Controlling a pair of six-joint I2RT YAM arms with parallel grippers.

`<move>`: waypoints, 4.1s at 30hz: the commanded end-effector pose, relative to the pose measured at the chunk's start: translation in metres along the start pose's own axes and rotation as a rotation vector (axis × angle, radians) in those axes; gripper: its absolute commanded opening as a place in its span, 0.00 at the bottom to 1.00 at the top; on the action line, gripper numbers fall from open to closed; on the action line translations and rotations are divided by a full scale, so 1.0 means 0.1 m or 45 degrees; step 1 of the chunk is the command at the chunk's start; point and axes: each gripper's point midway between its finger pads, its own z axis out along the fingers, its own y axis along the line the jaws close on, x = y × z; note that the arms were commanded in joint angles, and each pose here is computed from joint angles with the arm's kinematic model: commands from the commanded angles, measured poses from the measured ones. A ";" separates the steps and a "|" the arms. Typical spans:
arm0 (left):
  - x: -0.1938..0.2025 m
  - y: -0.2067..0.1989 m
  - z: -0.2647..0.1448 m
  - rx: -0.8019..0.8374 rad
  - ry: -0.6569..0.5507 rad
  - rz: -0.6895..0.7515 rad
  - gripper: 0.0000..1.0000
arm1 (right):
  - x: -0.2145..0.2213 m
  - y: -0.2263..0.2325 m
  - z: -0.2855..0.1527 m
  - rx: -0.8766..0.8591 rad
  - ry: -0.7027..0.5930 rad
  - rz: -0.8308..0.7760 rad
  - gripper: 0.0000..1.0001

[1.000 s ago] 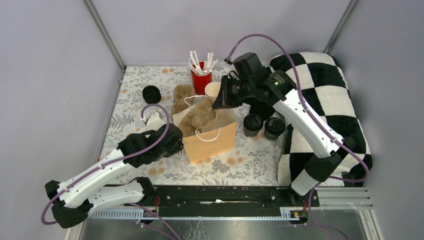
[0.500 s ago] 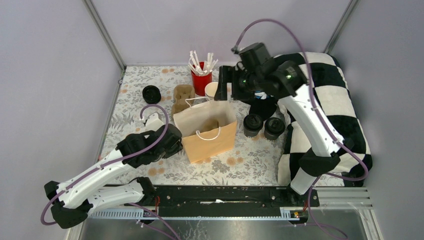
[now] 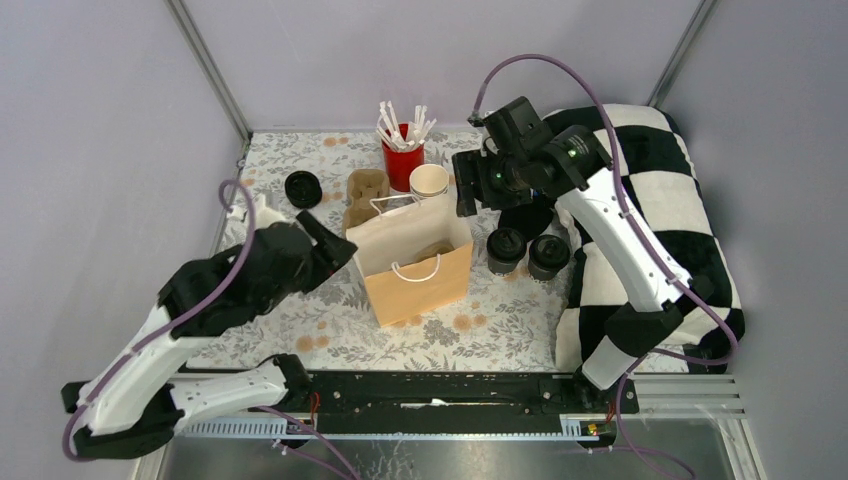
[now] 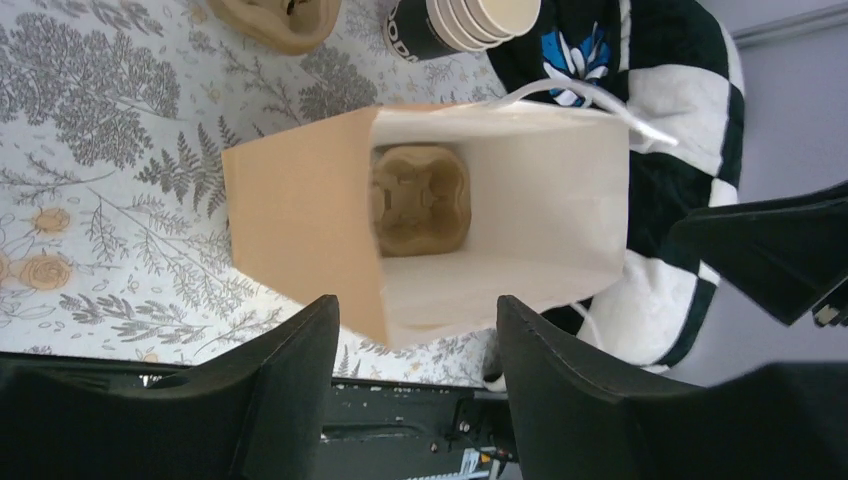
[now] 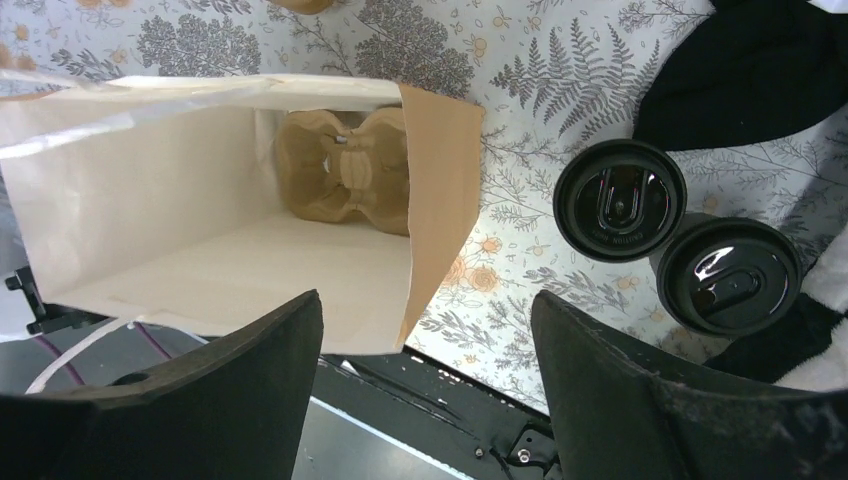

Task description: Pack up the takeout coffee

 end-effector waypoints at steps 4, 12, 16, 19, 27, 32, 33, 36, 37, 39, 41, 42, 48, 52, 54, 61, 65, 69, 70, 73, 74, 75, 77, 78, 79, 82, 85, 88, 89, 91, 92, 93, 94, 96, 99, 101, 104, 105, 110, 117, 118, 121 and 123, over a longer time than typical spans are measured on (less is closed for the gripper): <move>-0.04 -0.17 0.39 -0.364 -0.042 0.149 0.62 | -0.07 0.06 0.30 0.122 -0.020 -0.083 0.73; 0.10 -0.01 0.53 -0.418 -0.003 0.210 0.56 | 0.03 0.08 0.62 0.216 0.034 -0.145 0.55; -0.02 0.02 0.44 -0.410 -0.050 0.224 0.61 | 0.07 0.17 0.68 0.198 0.042 -0.148 0.41; -0.10 -0.07 0.37 -0.330 -0.080 0.199 0.67 | 0.10 0.13 0.73 0.215 0.046 -0.147 0.33; -0.23 0.09 0.26 -0.360 -0.149 0.193 0.70 | 0.04 0.15 0.70 0.211 0.008 -0.128 0.03; -0.04 0.17 0.54 -0.436 -0.061 0.319 0.59 | 0.01 0.26 0.66 0.143 -0.002 -0.105 0.00; 0.00 0.13 0.60 -0.414 -0.037 0.329 0.56 | 0.02 0.26 0.66 0.138 -0.002 -0.103 0.00; 0.05 0.09 0.72 -0.403 -0.002 0.352 0.39 | 0.03 0.26 0.67 0.137 0.006 -0.104 0.00; 0.03 0.12 0.73 -0.431 0.001 0.367 0.31 | 0.02 0.26 0.66 0.138 0.006 -0.103 0.00; -0.06 0.08 0.68 -0.446 -0.007 0.408 0.14 | -0.01 0.29 0.61 0.127 0.004 -0.100 0.00; -0.19 -0.01 0.58 -0.435 -0.027 0.458 0.00 | -0.05 0.34 0.50 0.103 -0.003 -0.089 0.00; -0.27 -0.08 0.51 -0.421 -0.040 0.471 0.00 | -0.08 0.37 0.44 0.087 -0.009 -0.080 0.00; -0.45 -0.38 0.25 -0.297 -0.048 0.464 0.00 | -0.17 0.51 0.13 -0.005 -0.058 -0.001 0.00; -0.24 -0.19 0.35 -0.338 0.021 0.424 0.00 | -0.02 0.51 0.29 -0.008 0.005 0.039 0.00; -0.08 0.08 0.47 -0.402 0.048 0.438 0.01 | 0.11 0.44 0.47 0.022 0.040 0.038 0.00; -0.08 0.15 0.40 -0.313 0.051 0.415 0.53 | 0.06 0.51 0.26 -0.033 0.034 -0.008 0.70; -0.40 -0.29 0.12 -0.085 -0.057 0.428 0.72 | -0.19 0.57 -0.30 -0.119 -0.150 -0.042 0.88; -0.51 -0.42 0.02 -0.023 -0.098 0.439 0.78 | -0.27 0.14 -0.59 0.091 -0.284 -0.043 0.97; -0.52 -0.42 0.01 -0.023 -0.104 0.441 0.78 | -0.27 -0.03 -0.61 0.158 -0.298 -0.029 0.98; -0.52 -0.37 0.02 -0.047 -0.108 0.443 0.78 | -0.21 -0.56 -0.50 0.246 -0.267 0.080 0.96; -0.53 -0.35 0.03 -0.063 -0.112 0.438 0.78 | -0.15 -0.67 -0.40 0.239 -0.241 0.090 0.95; -0.53 -0.32 0.02 -0.076 -0.118 0.434 0.77 | -0.03 -0.81 -0.23 0.263 -0.180 0.088 0.96; -0.53 -0.29 0.02 -0.090 -0.121 0.424 0.76 | 0.11 -0.94 0.06 0.292 -0.072 0.038 0.99; -0.53 -0.28 0.01 -0.088 -0.121 0.414 0.75 | 0.16 -0.98 0.20 0.299 -0.023 0.017 1.00; -0.53 -0.27 0.00 -0.083 -0.120 0.401 0.75 | 0.22 -1.00 0.33 0.307 0.025 0.003 1.00; -0.49 -0.25 -0.01 -0.067 -0.112 0.369 0.75 | 0.33 -1.06 0.63 0.316 0.117 -0.012 1.00; -0.48 -0.23 -0.02 -0.066 -0.110 0.354 0.76 | 0.42 -1.07 0.84 0.295 0.169 -0.029 1.00; -0.47 -0.21 -0.02 -0.072 -0.102 0.350 0.75 | 0.51 -1.12 1.00 0.307 0.223 -0.052 1.00; -0.47 -0.21 -0.03 -0.071 -0.099 0.349 0.75 | 0.54 -1.14 1.04 0.314 0.235 -0.058 1.00; -0.44 -0.19 -0.01 -0.080 -0.086 0.349 0.75 | 0.58 -1.17 1.11 0.323 0.250 -0.065 1.00; -0.43 -0.18 -0.01 -0.084 -0.081 0.344 0.75 | 0.60 -1.17 1.15 0.321 0.254 -0.063 1.00; -0.42 -0.17 0.00 -0.088 -0.077 0.341 0.75 | 0.63 -1.17 1.18 0.315 0.268 -0.061 1.00; -0.41 -0.16 0.00 -0.089 -0.076 0.337 0.75 | 0.64 -1.18 1.20 0.319 0.275 -0.054 0.99; -0.41 -0.16 0.00 -0.085 -0.079 0.327 0.75 | 0.68 -1.22 1.24 0.344 0.292 -0.052 0.97; -0.40 -0.17 0.02 -0.082 -0.076 0.321 0.75 | 0.73 -1.28 1.28 0.371 0.302 -0.064 0.98; -0.39 -0.17 0.03 -0.083 -0.072 0.317 0.75 | 0.76 -1.29 1.31 0.373 0.307 -0.068 0.98; -0.37 -0.17 0.05 -0.084 -0.067 0.306 0.75 | 0.77 -1.28 1.35 0.361 0.307 -0.066 0.96; -0.36 -0.17 0.05 -0.083 -0.065 0.305 0.75 | 0.78 -1.28 1.37 0.358 0.311 -0.065 0.95; -0.38 -0.19 0.05 -0.081 -0.073 0.298 0.75 | 0.82 -1.29 1.44 0.354 0.319 -0.066 0.92; -0.37 -0.20 0.07 -0.085 -0.069 0.297 0.75 | 0.80 -1.35 1.47 0.386 0.308 -0.072 0.81; -0.37 -0.20 0.08 -0.087 -0.067 0.299 0.76 | 0.80 -1.34 1.47 0.386 0.303 -0.075 0.80; -0.37 -0.21 0.09 -0.090 -0.064 0.296 0.75 | 0.80 -1.36 1.48 0.391 0.300 -0.079 0.78; -0.36 -0.22 0.10 -0.088 -0.062 0.297 0.75 | 0.80 -1.36 1.49 0.391 0.301 -0.083 0.75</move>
